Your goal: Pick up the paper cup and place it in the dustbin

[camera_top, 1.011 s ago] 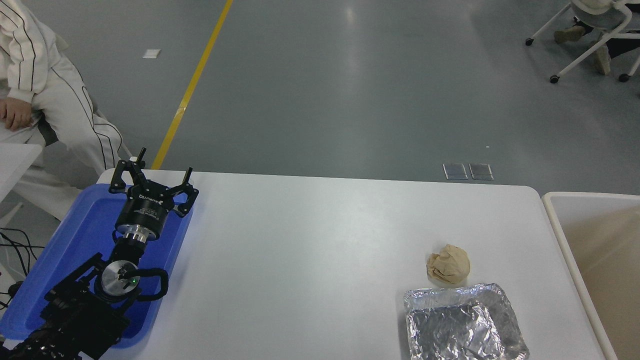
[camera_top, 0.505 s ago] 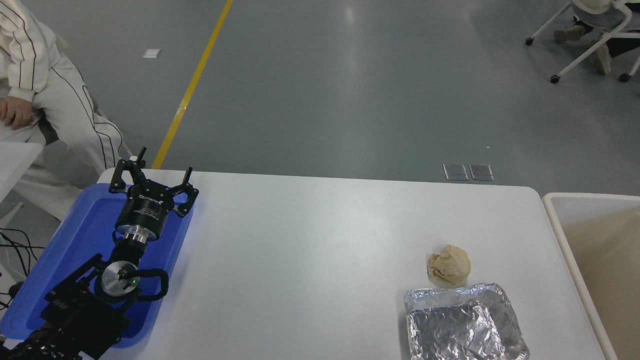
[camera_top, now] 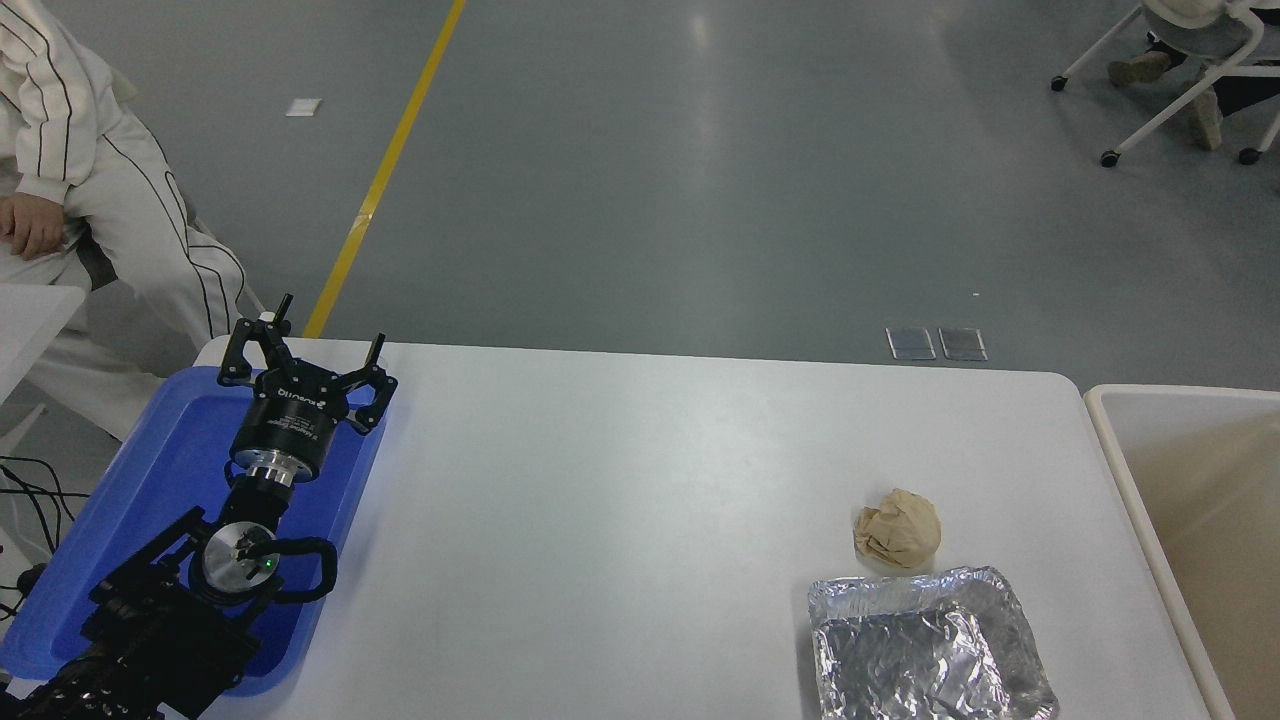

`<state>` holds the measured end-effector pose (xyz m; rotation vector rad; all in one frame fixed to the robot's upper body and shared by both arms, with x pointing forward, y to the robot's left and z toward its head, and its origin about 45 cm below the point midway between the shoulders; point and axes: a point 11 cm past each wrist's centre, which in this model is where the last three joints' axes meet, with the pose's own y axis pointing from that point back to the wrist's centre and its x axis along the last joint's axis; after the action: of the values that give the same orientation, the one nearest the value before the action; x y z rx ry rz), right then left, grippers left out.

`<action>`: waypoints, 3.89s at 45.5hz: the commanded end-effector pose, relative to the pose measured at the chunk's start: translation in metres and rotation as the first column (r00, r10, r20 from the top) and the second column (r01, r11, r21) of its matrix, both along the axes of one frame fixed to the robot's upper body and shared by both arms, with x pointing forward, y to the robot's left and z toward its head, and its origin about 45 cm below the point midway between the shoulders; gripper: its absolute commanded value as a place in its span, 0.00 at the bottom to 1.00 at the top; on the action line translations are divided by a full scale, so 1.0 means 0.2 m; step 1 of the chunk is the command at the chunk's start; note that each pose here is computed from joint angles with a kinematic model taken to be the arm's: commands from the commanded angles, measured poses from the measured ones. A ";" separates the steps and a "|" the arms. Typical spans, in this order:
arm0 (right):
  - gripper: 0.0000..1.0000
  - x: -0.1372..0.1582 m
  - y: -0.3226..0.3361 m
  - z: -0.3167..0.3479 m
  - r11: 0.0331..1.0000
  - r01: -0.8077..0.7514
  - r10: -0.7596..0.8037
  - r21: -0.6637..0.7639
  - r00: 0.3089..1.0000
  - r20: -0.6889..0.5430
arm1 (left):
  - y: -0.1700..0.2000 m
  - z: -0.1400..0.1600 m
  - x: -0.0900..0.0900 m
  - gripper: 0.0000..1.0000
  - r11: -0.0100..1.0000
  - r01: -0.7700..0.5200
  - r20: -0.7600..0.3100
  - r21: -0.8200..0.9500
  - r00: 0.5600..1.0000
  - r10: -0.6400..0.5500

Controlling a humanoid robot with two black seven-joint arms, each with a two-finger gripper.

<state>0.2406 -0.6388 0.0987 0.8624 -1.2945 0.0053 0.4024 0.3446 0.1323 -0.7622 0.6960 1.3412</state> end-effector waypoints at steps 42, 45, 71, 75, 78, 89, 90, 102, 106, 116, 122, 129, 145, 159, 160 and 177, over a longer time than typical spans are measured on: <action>1.00 0.22 0.08 0.10 0.996 -0.036 0.046 -0.080 0.990 0.135 | 0.00 0.00 0.00 1.00 1.000 0.000 0.000 0.000 1.000 0.000; 1.00 0.20 0.06 0.12 0.997 -0.033 0.041 -0.069 0.991 0.126 | 0.00 0.00 0.00 1.00 1.000 0.000 0.000 0.000 1.000 0.000; 1.00 0.23 0.14 0.38 0.989 -0.117 0.115 0.087 0.993 0.030 | 0.00 0.00 0.00 1.00 1.000 0.000 0.000 0.000 1.000 0.000; 1.00 0.25 0.19 0.41 0.981 -0.158 0.163 0.113 0.986 -0.034 | 0.00 0.00 0.00 1.00 1.000 0.000 0.002 0.000 1.000 0.000; 1.00 0.29 0.23 0.47 0.972 -0.188 0.200 0.141 0.977 -0.077 | 0.00 0.00 0.00 1.00 1.000 0.000 0.002 0.000 1.000 0.000; 1.00 0.43 0.41 0.70 0.926 -0.270 0.346 0.265 0.887 -0.305 | 0.00 0.00 0.00 1.00 1.000 0.000 0.000 0.000 1.000 0.000; 1.00 0.44 0.43 0.71 0.922 -0.275 0.358 0.272 0.873 -0.332 | 0.00 0.00 0.00 1.00 1.000 0.000 0.002 0.000 1.000 0.000; 1.00 0.51 0.59 0.94 0.879 -0.260 0.437 0.399 0.775 -0.458 | 0.00 0.00 0.00 1.00 1.000 0.002 0.001 0.000 1.000 -0.002; 1.00 0.53 0.67 0.98 0.865 -0.270 0.478 0.423 0.699 -0.532 | 0.00 0.00 0.00 1.00 1.000 0.002 0.001 0.001 1.000 -0.003; 1.00 0.51 0.80 1.10 0.840 -0.291 0.536 0.458 0.579 -0.615 | 0.00 0.00 0.00 1.00 1.000 0.002 0.001 0.000 1.000 -0.002; 1.00 0.56 0.95 1.19 0.814 -0.360 0.581 0.457 0.544 -0.606 | 0.00 0.00 0.00 1.00 1.000 0.002 0.001 0.000 1.000 -0.002; 1.00 0.62 1.04 1.28 0.798 -0.412 0.603 0.440 0.541 -0.586 | 0.00 0.00 0.00 1.00 1.000 0.001 -0.001 0.000 1.000 -0.001; 1.00 0.77 1.43 1.52 0.710 -0.591 0.689 0.384 0.468 -0.554 | 0.00 0.00 0.00 1.00 1.000 0.000 0.000 0.000 1.000 0.000; 1.00 0.74 1.61 1.41 0.647 -0.616 0.742 0.450 0.371 -0.558 | 0.00 0.00 0.00 1.00 1.000 0.000 0.000 0.000 1.000 0.000; 1.00 0.74 1.61 1.39 0.647 -0.612 0.742 0.455 0.369 -0.559 | 0.00 0.00 0.00 1.00 1.000 0.000 0.000 0.000 1.000 0.000; 1.00 0.71 1.58 1.36 0.671 -0.576 0.725 0.467 0.379 -0.575 | 0.00 0.00 0.00 1.00 1.000 0.002 0.001 0.000 1.000 -0.002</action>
<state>0.3863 -0.3199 0.3723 1.3475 -0.1062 0.1816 0.4025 0.3445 0.1324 -0.7623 0.6960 1.3412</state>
